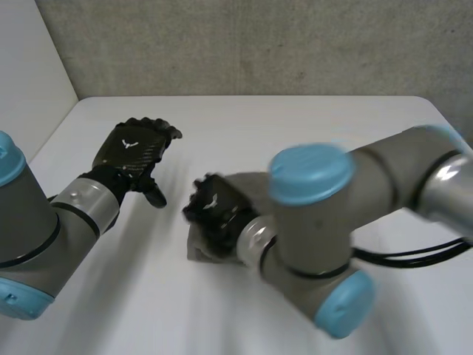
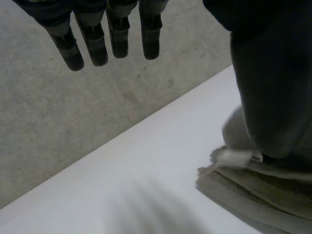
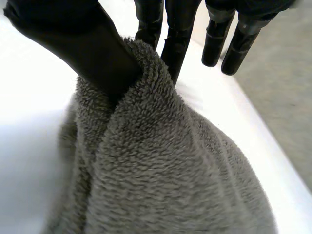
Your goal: Fold the towel.
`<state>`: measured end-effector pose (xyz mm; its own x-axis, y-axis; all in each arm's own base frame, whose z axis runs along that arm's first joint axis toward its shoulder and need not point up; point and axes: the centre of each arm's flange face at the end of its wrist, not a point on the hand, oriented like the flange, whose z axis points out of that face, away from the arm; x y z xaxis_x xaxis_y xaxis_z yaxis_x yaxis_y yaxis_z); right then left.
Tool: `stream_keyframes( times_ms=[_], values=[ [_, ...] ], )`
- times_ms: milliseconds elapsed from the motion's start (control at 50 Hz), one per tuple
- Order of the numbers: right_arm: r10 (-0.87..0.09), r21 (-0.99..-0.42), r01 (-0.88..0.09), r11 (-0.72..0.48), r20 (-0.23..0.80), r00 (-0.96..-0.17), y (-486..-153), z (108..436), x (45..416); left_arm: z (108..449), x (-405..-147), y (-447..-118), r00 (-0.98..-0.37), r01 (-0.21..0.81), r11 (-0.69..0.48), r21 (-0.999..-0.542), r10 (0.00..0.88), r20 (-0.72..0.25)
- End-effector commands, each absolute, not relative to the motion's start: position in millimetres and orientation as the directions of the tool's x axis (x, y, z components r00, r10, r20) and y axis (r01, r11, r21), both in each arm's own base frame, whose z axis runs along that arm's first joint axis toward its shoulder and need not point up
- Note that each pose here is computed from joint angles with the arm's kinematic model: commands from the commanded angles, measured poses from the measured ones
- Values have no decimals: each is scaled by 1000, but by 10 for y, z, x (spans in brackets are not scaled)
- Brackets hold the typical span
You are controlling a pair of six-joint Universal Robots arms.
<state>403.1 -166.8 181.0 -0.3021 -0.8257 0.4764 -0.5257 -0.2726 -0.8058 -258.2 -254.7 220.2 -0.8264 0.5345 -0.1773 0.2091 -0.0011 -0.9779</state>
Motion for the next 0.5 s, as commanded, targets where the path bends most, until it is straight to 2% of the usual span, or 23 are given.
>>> stream_keyframes(
  times_ms=[20, 100, 140, 200, 240, 260, 300, 420, 500],
  values=[
    [-834, -826, -510, -239, 444, -328, -1560, 1552, 4216, 2245, -2552, -2603, -838, 203, -11, -979, 516, -179],
    [-820, -851, -483, -205, 419, -391, -1567, 1648, 4177, 2289, -2560, -2627, -839, 196, -25, -980, 513, -181],
    [-812, -873, -456, -172, 388, -435, -1558, 1821, 4054, 2335, -2577, -2643, -840, 184, -35, -982, 514, -176],
    [-811, -884, -440, -161, 373, -452, -1527, 1924, 3986, 2395, -2621, -2648, -839, 164, -47, -985, 519, -165],
    [-788, -903, -409, -130, 345, -511, -1568, 2137, 3794, 2430, -2635, -2662, -842, 148, -51, -988, 518, -153],
    [-787, -903, -409, -129, 344, -511, -1569, 2138, 3793, 2430, -2635, -2662, -842, 148, -52, -988, 518, -153],
    [-751, -926, -373, -66, 292, -592, -1707, 2298, 3548, 2496, -2680, -2671, -843, 115, -55, -992, 523, -126],
    [-698, -938, -342, 58, 207, -686, -1900, 2310, 3229, 2528, -2815, -2607, -823, 77, -27, -997, 563, -79],
    [-636, -939, -305, 160, 138, -759, -2113, 2227, 3021, 2310, -2955, -2506, -794, 93, 58, -994, 606, -39]
  ],
)
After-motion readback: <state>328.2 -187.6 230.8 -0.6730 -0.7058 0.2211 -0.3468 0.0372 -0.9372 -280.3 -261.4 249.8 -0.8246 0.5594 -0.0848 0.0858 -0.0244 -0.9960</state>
